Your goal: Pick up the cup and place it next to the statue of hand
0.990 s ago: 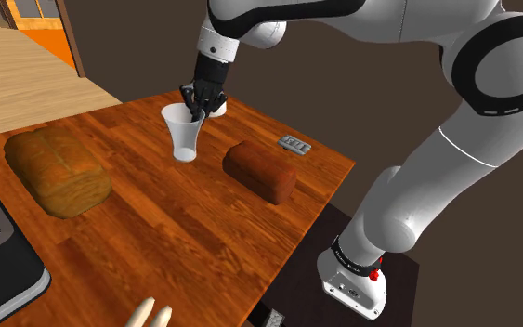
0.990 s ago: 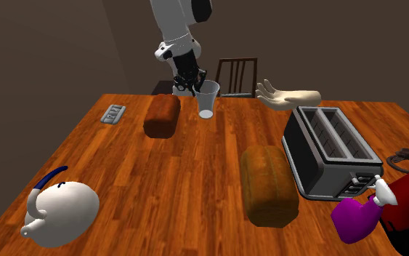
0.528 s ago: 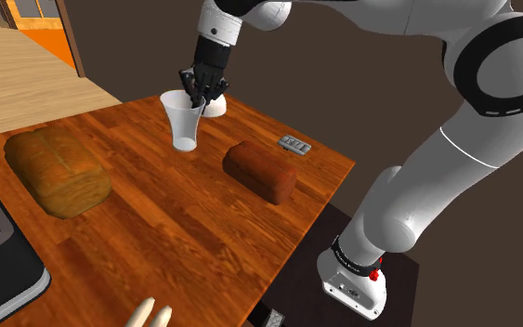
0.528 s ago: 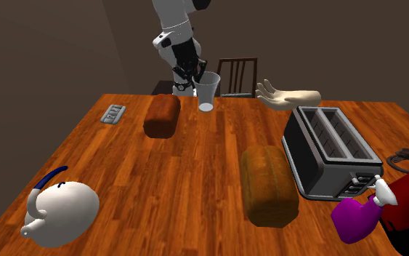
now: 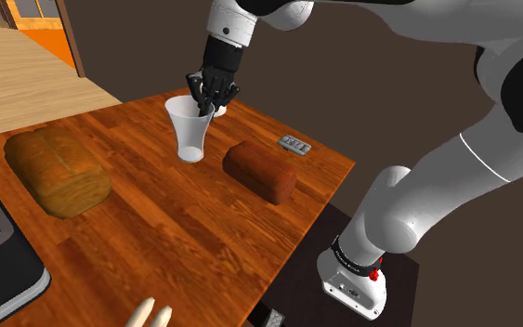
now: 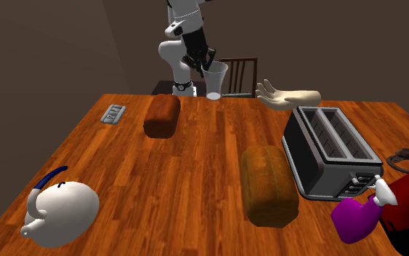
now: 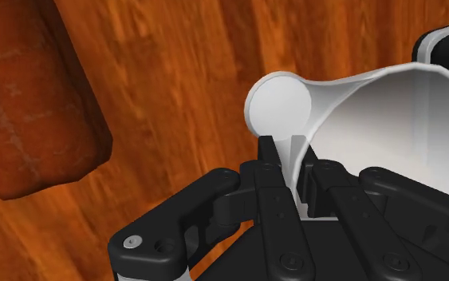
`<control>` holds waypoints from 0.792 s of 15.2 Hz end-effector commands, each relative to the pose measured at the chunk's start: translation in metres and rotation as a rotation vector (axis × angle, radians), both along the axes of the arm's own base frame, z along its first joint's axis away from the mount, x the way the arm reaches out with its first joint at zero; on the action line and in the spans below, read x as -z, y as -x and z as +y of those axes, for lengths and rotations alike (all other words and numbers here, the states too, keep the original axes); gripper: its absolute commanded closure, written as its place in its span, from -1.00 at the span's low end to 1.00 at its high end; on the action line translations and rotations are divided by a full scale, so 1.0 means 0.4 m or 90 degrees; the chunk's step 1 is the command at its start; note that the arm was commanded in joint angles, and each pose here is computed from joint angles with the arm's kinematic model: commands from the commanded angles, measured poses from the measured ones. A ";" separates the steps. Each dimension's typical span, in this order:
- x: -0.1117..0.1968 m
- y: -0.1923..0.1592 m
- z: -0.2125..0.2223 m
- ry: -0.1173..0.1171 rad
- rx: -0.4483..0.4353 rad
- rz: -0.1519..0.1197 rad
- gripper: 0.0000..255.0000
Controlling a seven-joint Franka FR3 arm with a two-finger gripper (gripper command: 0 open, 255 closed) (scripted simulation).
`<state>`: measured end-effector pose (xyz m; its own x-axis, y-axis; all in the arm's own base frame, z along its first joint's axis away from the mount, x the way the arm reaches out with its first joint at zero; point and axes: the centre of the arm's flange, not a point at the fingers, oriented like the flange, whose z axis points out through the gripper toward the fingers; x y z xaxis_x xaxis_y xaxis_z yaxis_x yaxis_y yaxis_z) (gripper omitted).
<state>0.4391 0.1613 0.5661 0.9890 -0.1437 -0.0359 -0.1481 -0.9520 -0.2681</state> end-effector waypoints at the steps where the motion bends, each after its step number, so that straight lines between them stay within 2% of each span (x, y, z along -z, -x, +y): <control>1: 0.000 0.059 0.028 0.000 0.000 0.000 1.00; 12: -0.002 0.392 0.172 0.000 0.000 0.000 1.00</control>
